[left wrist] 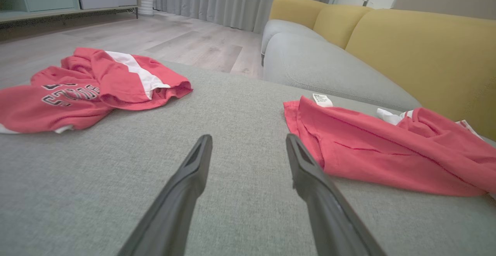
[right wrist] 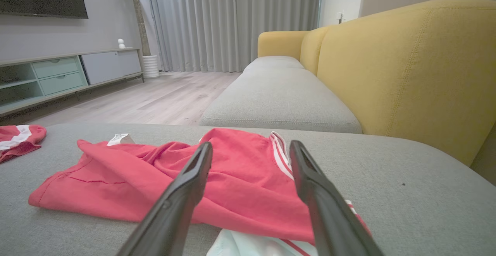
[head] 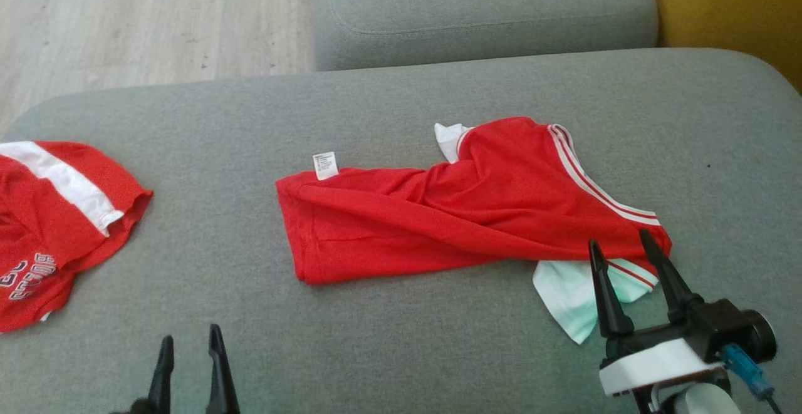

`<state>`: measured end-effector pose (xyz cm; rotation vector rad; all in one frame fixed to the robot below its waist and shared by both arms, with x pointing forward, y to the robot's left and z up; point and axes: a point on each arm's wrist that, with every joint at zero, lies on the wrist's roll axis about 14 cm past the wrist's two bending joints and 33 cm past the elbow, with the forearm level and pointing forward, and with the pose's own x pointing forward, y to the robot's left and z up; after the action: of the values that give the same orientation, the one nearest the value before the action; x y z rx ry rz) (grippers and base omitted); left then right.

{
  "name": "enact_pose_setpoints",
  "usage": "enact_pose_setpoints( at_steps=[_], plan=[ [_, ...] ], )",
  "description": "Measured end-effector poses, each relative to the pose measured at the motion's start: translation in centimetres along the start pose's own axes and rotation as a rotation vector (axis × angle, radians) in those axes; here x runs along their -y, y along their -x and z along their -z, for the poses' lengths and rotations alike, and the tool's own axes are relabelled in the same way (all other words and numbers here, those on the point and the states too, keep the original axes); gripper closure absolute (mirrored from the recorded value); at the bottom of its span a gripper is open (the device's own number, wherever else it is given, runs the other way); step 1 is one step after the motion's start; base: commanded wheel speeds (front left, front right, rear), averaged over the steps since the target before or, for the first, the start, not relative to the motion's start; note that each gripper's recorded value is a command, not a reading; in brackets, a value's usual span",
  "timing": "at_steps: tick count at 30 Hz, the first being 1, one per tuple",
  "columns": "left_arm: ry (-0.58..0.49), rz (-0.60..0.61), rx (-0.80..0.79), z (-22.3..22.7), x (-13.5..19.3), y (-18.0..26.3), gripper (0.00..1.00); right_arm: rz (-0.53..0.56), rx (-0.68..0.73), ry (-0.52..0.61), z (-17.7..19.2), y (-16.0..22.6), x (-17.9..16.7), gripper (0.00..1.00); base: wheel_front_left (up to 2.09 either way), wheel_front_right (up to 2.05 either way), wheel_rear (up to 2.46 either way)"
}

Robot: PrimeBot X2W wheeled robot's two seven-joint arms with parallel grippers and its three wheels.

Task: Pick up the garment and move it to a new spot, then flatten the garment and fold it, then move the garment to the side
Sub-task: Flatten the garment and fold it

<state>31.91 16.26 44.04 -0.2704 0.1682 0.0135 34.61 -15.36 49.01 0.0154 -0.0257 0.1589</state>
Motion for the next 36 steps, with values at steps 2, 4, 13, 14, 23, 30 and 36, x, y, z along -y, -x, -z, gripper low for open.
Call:
enact_pose_setpoints(
  at_steps=[2, 4, 13, 14, 23, 30, 36],
  plan=[
    [-0.012, 0.001, 0.006, 0.0, -0.1, 0.8, 0.00, -0.008, -0.004, -0.002, 0.1, 0.1, -0.3, 0.00, 0.00, 0.00, 0.00],
    [-0.021, -0.003, 0.012, -0.1, -0.3, 1.3, 0.00, -0.013, -0.002, -0.002, 0.1, 0.0, -0.4, 0.00, 0.00, 0.00, 0.00],
    [-0.054, 0.117, -0.015, 0.9, 2.4, -0.5, 0.00, -0.016, -0.022, -0.005, 0.7, 0.0, -0.5, 0.00, 0.00, 0.00, 0.00],
    [-0.051, 0.139, -0.018, 0.9, 3.2, -1.4, 0.00, -0.015, -0.026, -0.004, 0.8, -0.1, -0.5, 0.00, 0.00, 0.00, 0.00],
    [0.000, 0.272, -0.136, 1.2, 9.0, -8.7, 0.00, 0.025, -0.043, 0.000, 1.3, -0.4, 0.9, 0.00, 0.00, 0.00, 0.00],
    [-0.024, 0.255, -0.318, 5.3, 9.4, -10.4, 0.00, 0.075, -0.062, 0.006, 1.7, -0.1, 2.5, 0.00, 0.00, 0.00, 0.00],
    [-0.027, 0.257, -0.371, 6.9, 9.2, -10.2, 0.04, 0.093, -0.072, 0.007, 2.0, 0.1, 3.0, 0.00, 0.00, 0.00, 0.00]
  ],
)
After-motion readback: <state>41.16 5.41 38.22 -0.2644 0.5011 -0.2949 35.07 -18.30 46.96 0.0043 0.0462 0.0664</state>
